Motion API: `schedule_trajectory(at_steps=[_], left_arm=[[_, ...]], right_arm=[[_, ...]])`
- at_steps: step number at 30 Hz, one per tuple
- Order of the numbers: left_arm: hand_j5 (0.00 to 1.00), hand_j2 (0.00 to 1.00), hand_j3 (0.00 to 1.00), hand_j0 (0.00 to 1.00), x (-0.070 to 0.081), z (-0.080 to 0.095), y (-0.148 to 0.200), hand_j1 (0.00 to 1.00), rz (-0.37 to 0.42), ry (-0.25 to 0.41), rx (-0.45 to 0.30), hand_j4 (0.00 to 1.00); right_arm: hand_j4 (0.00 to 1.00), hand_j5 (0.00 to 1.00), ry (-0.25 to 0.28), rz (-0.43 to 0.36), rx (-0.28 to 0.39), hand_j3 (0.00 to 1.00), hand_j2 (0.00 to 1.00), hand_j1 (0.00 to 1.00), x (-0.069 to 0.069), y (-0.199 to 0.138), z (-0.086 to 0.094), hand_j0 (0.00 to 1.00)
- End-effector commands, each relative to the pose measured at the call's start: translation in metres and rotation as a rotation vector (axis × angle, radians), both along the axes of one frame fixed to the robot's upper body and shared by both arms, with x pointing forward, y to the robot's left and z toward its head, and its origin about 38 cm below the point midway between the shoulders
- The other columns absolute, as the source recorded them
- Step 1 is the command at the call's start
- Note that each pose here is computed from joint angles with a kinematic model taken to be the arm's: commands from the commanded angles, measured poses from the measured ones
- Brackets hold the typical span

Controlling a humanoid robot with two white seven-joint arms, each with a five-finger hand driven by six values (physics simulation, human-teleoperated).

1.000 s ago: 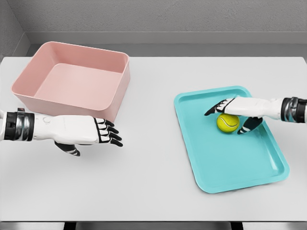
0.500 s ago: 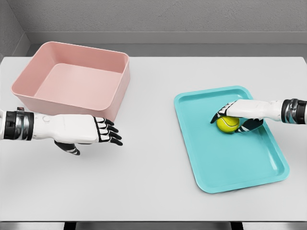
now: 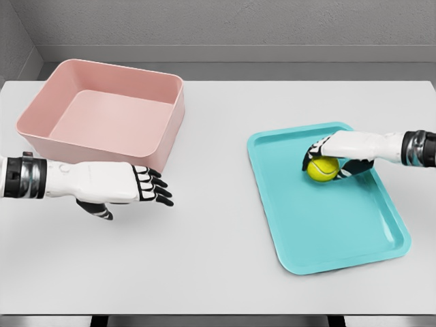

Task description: Put the tennis from the blue tray into the pink basket with both arms

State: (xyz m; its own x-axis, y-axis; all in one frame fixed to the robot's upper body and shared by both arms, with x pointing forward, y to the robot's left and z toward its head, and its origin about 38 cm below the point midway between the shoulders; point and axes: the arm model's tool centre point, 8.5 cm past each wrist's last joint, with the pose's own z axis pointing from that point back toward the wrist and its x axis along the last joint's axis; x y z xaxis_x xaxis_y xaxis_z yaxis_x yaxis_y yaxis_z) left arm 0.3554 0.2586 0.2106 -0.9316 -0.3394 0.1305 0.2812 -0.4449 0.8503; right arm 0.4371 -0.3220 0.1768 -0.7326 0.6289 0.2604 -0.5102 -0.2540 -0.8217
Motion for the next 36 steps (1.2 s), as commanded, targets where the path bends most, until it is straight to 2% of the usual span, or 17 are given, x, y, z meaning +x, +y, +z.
schedule_trajectory(at_steps=[1, 8, 11, 26, 31, 36], left_arm=[[1.00, 1.00, 1.00, 1.00, 0.000, 0.001, 0.000, 1.00, 0.005, 0.002, -0.006, 1.00], [1.00, 1.00, 1.00, 1.00, 0.002, 0.004, 0.000, 1.00, 0.004, -0.006, -0.007, 1.00], [1.00, 1.00, 1.00, 1.00, 0.002, 0.005, 0.000, 1.00, 0.002, -0.008, -0.008, 1.00], [1.00, 1.00, 1.00, 1.00, 0.003, 0.007, -0.001, 1.00, 0.002, -0.013, -0.009, 1.00], [1.00, 1.00, 1.00, 1.00, 0.004, 0.010, 0.001, 1.00, 0.005, -0.018, -0.007, 1.00], [1.00, 1.00, 1.00, 1.00, 0.003, 0.020, 0.028, 1.00, 0.062, -0.028, 0.033, 1.00]], right_arm=[[0.63, 0.63, -0.009, 0.018, 0.012, 0.63, 0.63, 0.63, -0.002, 0.006, 0.005, 0.63], [0.62, 0.62, -0.072, 0.140, 0.017, 0.62, 0.62, 0.62, -0.019, 0.033, 0.033, 0.62], [0.62, 0.62, -0.090, 0.194, 0.028, 0.62, 0.62, 0.62, -0.027, 0.048, 0.040, 0.62], [0.62, 0.62, -0.114, 0.333, 0.099, 0.62, 0.62, 0.62, -0.037, 0.106, 0.047, 0.62], [0.62, 0.62, -0.116, 0.352, 0.103, 0.62, 0.62, 0.62, -0.038, 0.112, 0.048, 0.62], [0.62, 0.62, -0.123, 0.371, 0.116, 0.62, 0.62, 0.62, -0.039, 0.121, 0.050, 0.62]])
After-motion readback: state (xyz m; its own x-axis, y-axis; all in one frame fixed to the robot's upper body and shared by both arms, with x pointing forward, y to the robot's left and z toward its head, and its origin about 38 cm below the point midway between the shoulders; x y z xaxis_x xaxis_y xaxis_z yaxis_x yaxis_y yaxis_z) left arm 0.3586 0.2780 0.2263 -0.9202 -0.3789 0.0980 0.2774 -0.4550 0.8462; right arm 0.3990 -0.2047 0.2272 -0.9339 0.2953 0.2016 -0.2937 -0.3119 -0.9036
